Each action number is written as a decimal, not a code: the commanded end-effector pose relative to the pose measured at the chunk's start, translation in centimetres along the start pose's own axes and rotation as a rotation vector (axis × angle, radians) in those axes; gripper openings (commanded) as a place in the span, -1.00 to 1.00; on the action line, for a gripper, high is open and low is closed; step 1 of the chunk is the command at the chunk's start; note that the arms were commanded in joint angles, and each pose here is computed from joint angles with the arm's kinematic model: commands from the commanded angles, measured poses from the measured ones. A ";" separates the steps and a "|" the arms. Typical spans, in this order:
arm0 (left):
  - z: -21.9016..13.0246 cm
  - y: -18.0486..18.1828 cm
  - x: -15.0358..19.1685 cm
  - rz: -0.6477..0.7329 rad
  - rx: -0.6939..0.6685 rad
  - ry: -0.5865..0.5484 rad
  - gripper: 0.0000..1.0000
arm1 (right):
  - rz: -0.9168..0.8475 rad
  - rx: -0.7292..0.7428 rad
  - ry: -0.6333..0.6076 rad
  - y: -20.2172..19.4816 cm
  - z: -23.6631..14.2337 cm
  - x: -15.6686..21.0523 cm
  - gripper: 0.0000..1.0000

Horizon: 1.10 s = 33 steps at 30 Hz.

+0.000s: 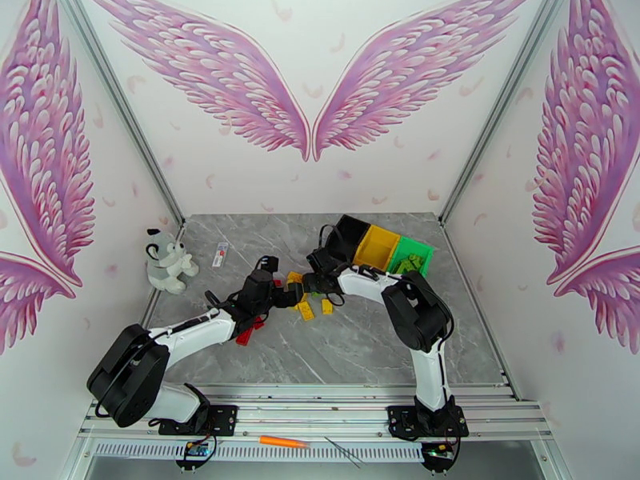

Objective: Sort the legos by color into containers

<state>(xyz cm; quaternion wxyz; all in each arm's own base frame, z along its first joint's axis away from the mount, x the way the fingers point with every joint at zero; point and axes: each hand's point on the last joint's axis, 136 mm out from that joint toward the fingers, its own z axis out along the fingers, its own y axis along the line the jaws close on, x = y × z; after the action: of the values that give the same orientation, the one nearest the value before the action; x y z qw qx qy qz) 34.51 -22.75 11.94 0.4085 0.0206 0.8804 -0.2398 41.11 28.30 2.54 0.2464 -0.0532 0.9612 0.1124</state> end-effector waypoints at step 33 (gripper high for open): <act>4.2 -23.5 2.3 0.350 0.289 -0.073 0.98 | 0.580 0.356 -0.440 -26.6 -16.5 -4.5 -0.32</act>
<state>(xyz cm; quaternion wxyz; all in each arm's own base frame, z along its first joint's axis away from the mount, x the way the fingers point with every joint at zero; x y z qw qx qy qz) 30.39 -44.29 15.77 0.4534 0.2021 0.8190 -0.2879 41.86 1.15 12.95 0.3930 0.2535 0.8832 0.0342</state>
